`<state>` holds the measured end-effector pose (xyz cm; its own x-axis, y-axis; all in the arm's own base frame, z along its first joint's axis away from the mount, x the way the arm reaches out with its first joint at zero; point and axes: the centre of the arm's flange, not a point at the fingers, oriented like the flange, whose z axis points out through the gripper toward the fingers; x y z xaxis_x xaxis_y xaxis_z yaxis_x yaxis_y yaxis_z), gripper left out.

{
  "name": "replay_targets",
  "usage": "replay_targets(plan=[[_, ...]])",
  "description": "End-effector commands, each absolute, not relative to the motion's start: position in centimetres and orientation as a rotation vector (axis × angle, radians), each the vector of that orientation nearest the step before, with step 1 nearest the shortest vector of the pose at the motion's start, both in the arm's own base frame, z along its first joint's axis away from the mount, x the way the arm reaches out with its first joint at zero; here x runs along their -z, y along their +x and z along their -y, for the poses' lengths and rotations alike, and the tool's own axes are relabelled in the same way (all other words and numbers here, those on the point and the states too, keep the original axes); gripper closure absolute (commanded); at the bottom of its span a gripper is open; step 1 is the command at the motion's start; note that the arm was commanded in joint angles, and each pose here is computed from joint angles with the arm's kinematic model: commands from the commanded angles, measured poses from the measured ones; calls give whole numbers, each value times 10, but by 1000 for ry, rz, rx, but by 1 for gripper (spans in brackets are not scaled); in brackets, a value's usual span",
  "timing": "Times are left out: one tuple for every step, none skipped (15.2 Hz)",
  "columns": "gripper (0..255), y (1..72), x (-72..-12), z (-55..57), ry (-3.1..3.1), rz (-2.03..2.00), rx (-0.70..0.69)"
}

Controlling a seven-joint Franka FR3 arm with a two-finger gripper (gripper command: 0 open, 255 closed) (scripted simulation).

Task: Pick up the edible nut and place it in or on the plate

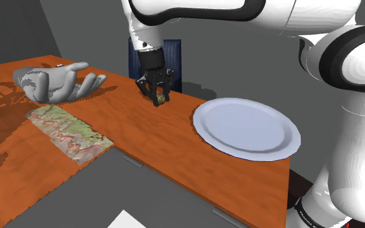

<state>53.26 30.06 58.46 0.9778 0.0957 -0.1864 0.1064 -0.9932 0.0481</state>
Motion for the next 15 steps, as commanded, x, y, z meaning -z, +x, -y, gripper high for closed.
replay_targets(plan=[[255,533,-593,-301,3067,-157,285],[255,533,-598,-301,3067,-157,285],[255,533,-603,-301,3067,-157,285],[255,533,-608,-301,3067,-157,285],[255,533,-614,-301,3067,-157,285],[255,533,-619,-301,3067,-157,285],[255,533,-624,-301,3067,-157,285],[255,533,-630,-301,3067,-157,285],[255,533,-635,-301,3067,-157,285],[255,533,-640,-301,3067,-157,285],[255,533,-645,-301,3067,-157,285],[255,533,-651,-301,3067,-157,285],[255,533,-656,-301,3067,-157,285],[255,533,-661,-301,3067,-157,285],[255,533,-667,-301,3067,-157,285]])
